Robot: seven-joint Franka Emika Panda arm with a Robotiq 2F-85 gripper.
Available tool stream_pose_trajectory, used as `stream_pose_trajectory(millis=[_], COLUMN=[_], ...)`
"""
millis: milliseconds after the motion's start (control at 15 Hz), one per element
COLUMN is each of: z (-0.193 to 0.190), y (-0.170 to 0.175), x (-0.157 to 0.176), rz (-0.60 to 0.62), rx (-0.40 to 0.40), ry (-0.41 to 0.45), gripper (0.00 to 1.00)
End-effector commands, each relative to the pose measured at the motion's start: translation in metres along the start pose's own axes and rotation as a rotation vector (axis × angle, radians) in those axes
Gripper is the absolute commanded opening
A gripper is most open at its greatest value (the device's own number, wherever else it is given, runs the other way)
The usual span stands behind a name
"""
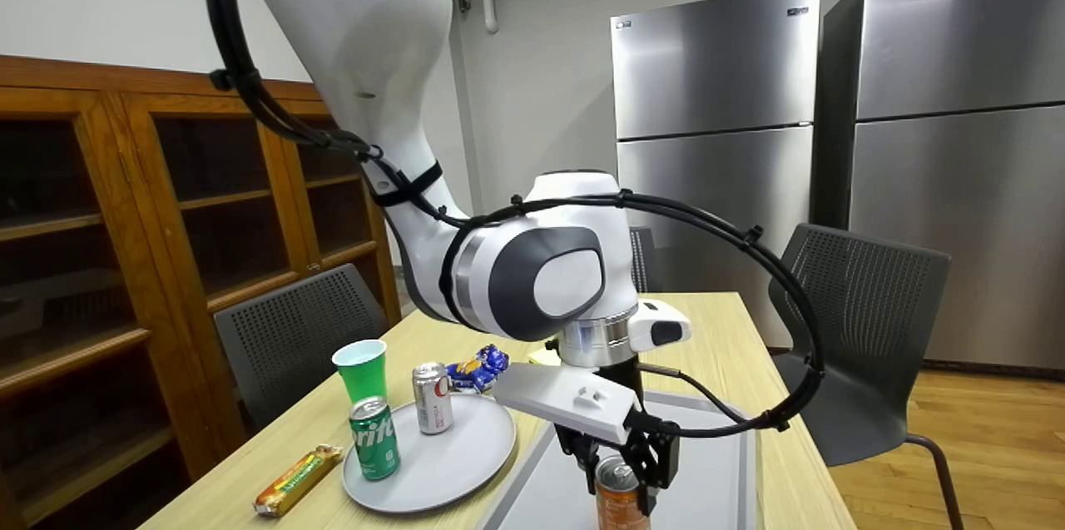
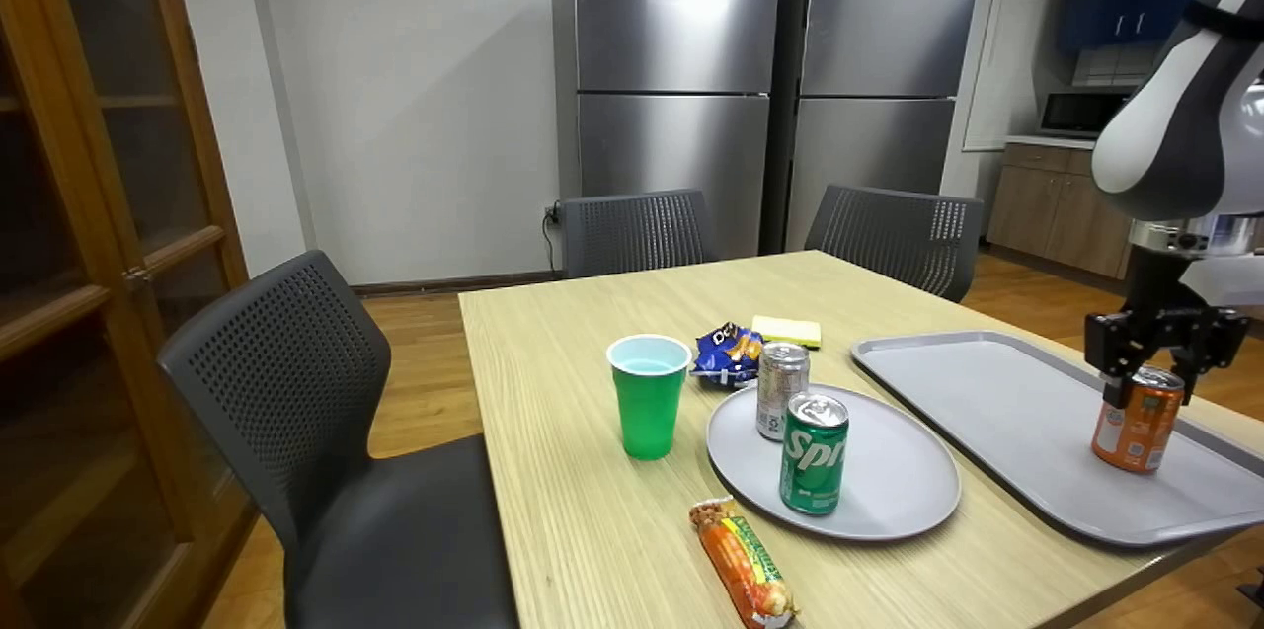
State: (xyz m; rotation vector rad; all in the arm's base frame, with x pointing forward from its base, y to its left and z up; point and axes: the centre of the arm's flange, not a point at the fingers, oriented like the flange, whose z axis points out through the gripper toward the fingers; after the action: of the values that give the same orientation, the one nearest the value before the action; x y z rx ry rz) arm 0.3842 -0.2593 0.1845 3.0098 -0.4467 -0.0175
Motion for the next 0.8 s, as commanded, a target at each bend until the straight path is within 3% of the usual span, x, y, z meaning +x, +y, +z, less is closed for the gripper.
stream_pose_trajectory(millis=[0, 333, 733], z=[-0.003, -0.033, -0.068], y=[0.003, -0.014, -0.051], x=[0.004, -0.005, -0.004], rz=[-0.028, -0.068, -0.210], rx=[0.012, 0.050, 0.079], ry=[0.009, 0.057, 0.135], gripper=[0.39, 0.39, 0.39])
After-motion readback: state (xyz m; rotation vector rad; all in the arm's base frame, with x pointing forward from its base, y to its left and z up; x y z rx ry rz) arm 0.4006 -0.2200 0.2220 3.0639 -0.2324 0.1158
